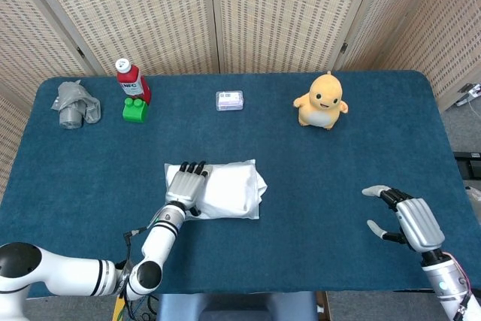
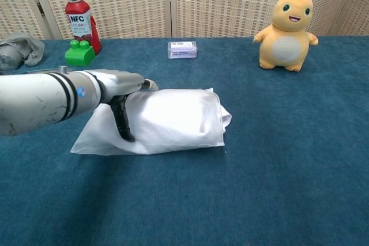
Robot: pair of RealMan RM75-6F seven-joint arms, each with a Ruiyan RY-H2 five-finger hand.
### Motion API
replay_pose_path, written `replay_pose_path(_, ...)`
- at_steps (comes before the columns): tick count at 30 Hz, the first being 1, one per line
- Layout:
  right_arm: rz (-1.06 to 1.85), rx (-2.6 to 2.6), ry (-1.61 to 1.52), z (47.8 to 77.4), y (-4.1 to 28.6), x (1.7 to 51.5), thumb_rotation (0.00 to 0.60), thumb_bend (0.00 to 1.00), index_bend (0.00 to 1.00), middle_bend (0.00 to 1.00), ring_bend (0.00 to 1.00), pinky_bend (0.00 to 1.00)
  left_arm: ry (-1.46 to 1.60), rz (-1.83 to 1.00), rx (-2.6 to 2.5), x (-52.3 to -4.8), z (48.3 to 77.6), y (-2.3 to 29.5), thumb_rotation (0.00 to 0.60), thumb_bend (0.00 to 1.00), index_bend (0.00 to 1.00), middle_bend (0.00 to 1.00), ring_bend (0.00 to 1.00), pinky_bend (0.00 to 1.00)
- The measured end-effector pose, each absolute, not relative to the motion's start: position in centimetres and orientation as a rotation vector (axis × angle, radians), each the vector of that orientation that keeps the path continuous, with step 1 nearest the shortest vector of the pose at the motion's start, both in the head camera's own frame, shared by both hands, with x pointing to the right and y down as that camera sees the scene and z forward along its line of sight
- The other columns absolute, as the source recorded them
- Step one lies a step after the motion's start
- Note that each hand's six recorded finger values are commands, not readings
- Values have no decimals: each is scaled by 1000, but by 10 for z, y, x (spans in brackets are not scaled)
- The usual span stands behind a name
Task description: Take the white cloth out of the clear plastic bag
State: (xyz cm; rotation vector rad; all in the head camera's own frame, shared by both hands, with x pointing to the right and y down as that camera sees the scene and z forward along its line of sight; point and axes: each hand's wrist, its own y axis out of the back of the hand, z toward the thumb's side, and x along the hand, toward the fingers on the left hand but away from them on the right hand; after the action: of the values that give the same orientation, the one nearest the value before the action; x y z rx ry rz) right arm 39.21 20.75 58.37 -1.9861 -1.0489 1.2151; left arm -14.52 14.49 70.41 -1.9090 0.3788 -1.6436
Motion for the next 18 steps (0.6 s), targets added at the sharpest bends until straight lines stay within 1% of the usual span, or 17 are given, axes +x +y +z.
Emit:
replay_pose_path(4,1220,-1987,-1051,585,208,393,600,245,317,322,328,496,344,-1642,-1861,-140,707,139,600,0,0,0,1,37)
replay_pose_path(6,1218,-1990,-1050,585,208,393,600,245,317,322,328,496,339,-1634,-1837,-139,707,138,600,0,0,13,30,54)
replay_pose_path(7,1218,-1990,-1049,586,208,393,600,245,317,322,328,496,336,-1627,-1829,-138,707,137,600,0,0,43,62,65)
replay_pose_path(9,1218,-1991,-1047,586,208,393,600,245,317,322,328,496,330,-1613,-1815,-135,708,138,600,0,8,134,131,85)
replay_pose_path(11,1216,-1991,-1048,585,208,392,600,245,317,322,328,496,327,-1601,-1805,-134,709,138,600,0,70,240,204,114)
replay_pose_path(14,1216,-1992,-1046,586,208,391,600,245,317,322,328,496,333,-1585,-1790,-132,710,138,600,0,217,383,315,161)
replay_pose_path(18,1215,-1997,-1041,587,208,389,600,245,317,323,328,496,348,-1562,-1775,-131,711,138,600,4,331,499,403,219)
